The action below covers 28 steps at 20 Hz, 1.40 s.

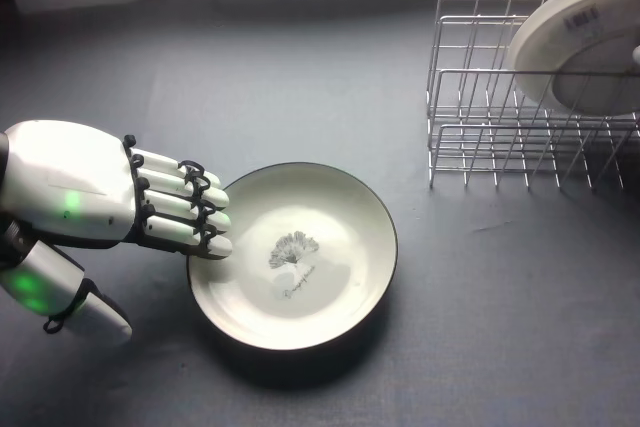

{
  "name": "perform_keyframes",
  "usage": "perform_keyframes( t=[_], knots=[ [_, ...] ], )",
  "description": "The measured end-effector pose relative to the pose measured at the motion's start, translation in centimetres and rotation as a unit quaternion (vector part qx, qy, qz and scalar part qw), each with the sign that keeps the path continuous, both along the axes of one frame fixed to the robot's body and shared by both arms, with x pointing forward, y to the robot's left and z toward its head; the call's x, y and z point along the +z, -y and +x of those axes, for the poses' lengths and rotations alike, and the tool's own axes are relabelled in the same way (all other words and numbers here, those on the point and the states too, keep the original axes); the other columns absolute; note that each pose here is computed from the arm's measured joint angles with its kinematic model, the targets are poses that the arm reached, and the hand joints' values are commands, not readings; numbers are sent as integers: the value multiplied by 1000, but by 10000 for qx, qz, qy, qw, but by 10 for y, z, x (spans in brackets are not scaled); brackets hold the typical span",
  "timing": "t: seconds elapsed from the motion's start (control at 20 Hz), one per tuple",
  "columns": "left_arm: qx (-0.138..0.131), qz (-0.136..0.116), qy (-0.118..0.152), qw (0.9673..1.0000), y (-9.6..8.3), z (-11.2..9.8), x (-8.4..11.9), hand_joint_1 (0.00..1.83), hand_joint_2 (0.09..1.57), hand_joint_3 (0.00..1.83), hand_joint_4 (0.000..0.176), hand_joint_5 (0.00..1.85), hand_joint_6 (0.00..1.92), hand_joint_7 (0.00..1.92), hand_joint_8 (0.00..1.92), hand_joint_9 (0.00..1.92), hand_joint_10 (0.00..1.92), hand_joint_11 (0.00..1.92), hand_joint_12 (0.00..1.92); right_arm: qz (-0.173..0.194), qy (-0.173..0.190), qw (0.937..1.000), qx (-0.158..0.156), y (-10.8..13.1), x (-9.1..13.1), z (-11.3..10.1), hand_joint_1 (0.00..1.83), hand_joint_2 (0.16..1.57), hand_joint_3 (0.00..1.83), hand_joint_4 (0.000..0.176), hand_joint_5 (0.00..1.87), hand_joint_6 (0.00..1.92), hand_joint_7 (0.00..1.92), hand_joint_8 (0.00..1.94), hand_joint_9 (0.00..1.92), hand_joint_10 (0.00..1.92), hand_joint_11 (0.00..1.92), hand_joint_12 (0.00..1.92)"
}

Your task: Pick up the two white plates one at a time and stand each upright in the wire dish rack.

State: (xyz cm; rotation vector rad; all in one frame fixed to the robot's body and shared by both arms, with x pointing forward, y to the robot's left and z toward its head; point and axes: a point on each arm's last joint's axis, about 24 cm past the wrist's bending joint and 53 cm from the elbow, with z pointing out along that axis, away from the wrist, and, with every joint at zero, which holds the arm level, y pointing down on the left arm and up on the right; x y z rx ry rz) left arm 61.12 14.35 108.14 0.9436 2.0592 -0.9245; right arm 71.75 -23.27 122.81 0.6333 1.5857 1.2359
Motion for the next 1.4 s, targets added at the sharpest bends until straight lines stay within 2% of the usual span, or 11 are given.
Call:
perform_keyframes(
  t=[0.1, 0.2, 0.25, 0.3, 0.35, 0.4, 0.7, 0.75, 0.9, 1.15, 1.4],
  knots=[
    [-16, 6, -21, 10000, 0, -1, -1, 0, 1221, 1, 0, 81, 5, 64, 9, 31, 9, 0, 0, -91, 86, 9999, 52, -2, 2, -1, 1217, 1135, 0, 1, 868, 1138, 1008, 968, 925, 339, 614, 1159],
    [-27, 14, -49, 10000, -1, -3, -4, 0, 1216, 0, 0, 84, 4, 68, 8, 30, 6, 0, 0, -124, 125, 9998, 79, -3, 4, -1, 1152, 1155, 0, 0, 879, 1122, 937, 230, 932, 154, 507, 1135],
    [-29, 18, -52, 10000, -1, -3, -4, 0, 1219, 0, 0, 96, 9, 81, 12, 41, 10, 0, 0, -118, 144, 9998, 90, -5, 6, -1, 1272, 1083, 0, 0, 762, 567, 940, 116, 917, 113, 464, 1119],
    [-23, 15, -63, 10000, -1, -4, -5, 0, 1216, 0, 0, 90, 6, 71, 7, 33, 6, 0, 0, -121, 132, 9998, 96, -5, 6, -1, 1302, 1057, 0, 0, 796, 275, 943, 51, 912, 78, 448, 1089],
    [-17, 24, -87, 10000, -2, -5, -6, 0, 1216, 0, 0, 90, 6, 71, 7, 33, 6, 0, 0, -101, 166, 9997, 119, -8, 10, -1, 1302, 1057, 0, 0, 796, 275, 943, 51, 912, 78, 448, 1089],
    [-22, 36, -89, 10000, -2, -5, -7, 0, 1218, 0, 0, 88, 4, 70, 6, 35, 6, 0, 0, -110, 244, 9995, 185, -13, 14, -3, 1320, 1055, 0, 0, 810, 73, 898, 3, 862, 22, 374, 1112],
    [-21, 33, -113, 9999, -2, -6, -9, 0, 1219, 0, 0, 77, 0, 62, 0, 30, 1, 0, 0, -48, 482, 9980, 410, -33, 33, -10, 1192, 1022, 1, 0, 482, 0, 505, 0, 457, 0, 29, 1104],
    [-14, 43, -129, 9999, -3, -6, -11, 0, 1218, 0, 0, 82, 2, 62, 0, 29, 0, 0, 0, -10, 518, 9977, 444, -37, 37, -11, 1115, 1030, 4, 0, 289, 0, 276, 0, 264, 0, 5, 904],
    [38, 90, -180, 9998, -6, -7, -16, 0, 1220, 0, 0, 86, 3, 46, 0, 4, 0, 0, 0, -103, 752, 9950, 643, -52, 50, -18, 858, 932, 0, 0, 7, 0, 5, 0, 5, 0, 0, 56],
    [113, 182, -277, 9994, -12, -10, -27, 0, 1212, 0, 0, 52, 0, 17, 0, 0, 0, 0, 0, -778, 1451, 9782, 1265, -87, 61, -43, 753, 772, 0, 0, 0, 0, 0, 0, 0, 0, 0, 0],
    [130, 200, -339, 9991, -13, -12, -32, 0, 1211, 0, 0, 61, 3, 28, 3, 10, 3, 0, 0, -1531, 2287, 9395, 2041, -123, 64, -79, 660, 749, 0, 0, 0, 0, 0, 0, 0, 0, 0, 0]
  ],
)
